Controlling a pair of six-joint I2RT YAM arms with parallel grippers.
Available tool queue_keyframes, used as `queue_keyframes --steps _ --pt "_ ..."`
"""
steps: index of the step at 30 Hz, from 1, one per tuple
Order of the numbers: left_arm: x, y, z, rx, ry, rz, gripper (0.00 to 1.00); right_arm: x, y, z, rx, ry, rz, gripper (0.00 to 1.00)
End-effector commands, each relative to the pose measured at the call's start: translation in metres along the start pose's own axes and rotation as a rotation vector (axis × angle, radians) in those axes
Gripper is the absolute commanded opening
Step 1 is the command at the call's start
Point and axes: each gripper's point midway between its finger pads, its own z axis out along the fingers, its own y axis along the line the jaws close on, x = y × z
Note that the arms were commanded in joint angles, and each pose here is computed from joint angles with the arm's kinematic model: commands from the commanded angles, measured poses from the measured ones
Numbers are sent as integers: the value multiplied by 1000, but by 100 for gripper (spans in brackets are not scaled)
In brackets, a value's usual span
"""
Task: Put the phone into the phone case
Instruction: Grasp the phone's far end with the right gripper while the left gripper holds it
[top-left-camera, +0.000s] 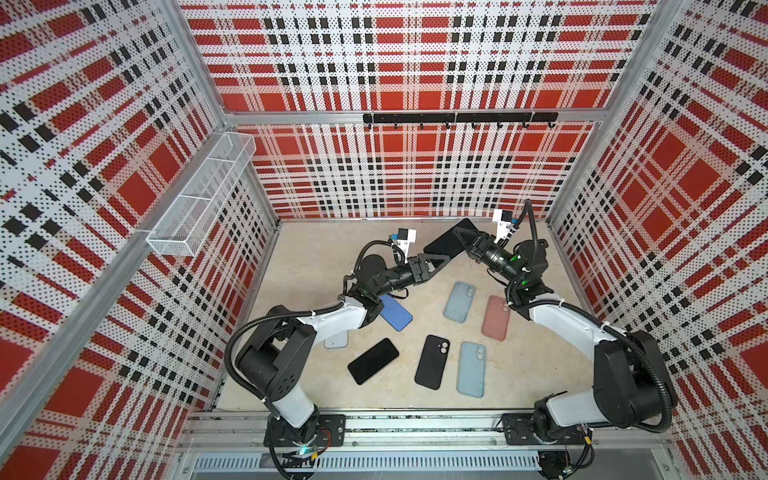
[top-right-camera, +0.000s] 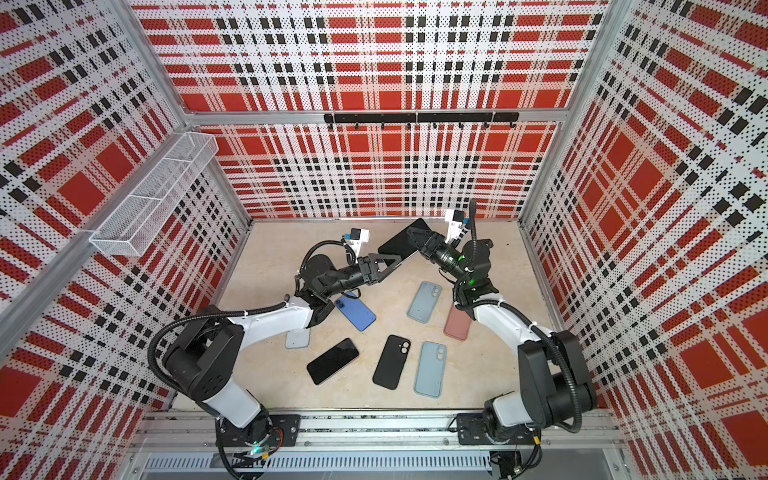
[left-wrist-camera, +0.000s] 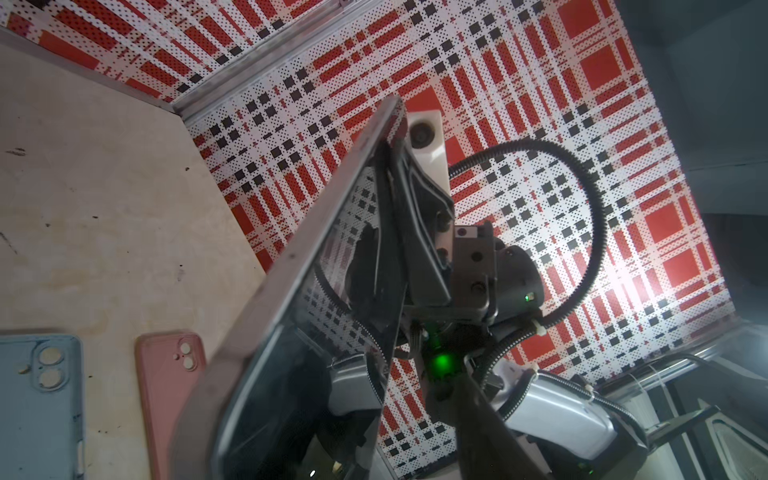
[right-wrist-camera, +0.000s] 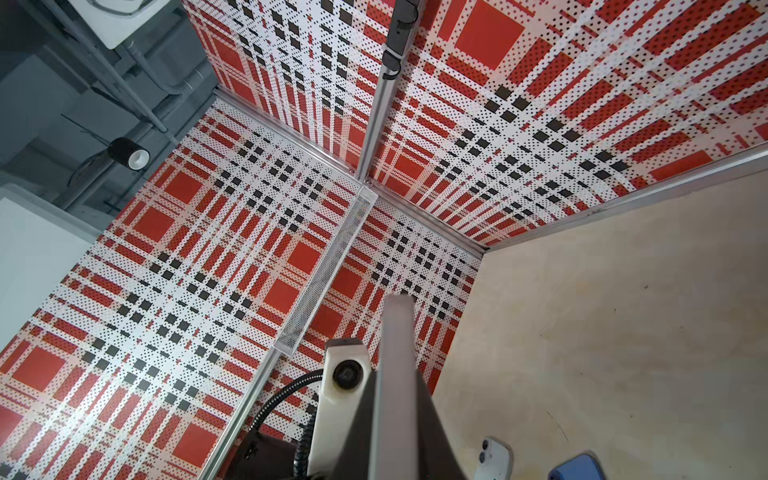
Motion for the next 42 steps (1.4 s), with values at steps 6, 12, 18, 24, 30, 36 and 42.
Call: queue_keyframes --steps 6,12,18,24,30,36,42 --pt "-17 -26 -7 92 -57 81 13 -8 21 -3 -78 -40 -50 2" --pt "-26 -32 -17 97 -39 145 0 -17 31 -15 -105 -2 -107 32" --pt "-21 -27 -28 45 102 157 0 -11 53 -34 -225 242 -175 54" --pt "-17 -29 -40 37 186 132 0 13 52 -45 -224 394 -235 58" --pt "-13 -38 -49 34 245 120 0 5 22 -58 83 352 -395 70" --pt "-2 -41 -57 8 312 137 0 13 17 -63 114 421 -376 74" --pt "6 -49 -60 24 345 155 0 34 6 -59 27 518 -269 73"
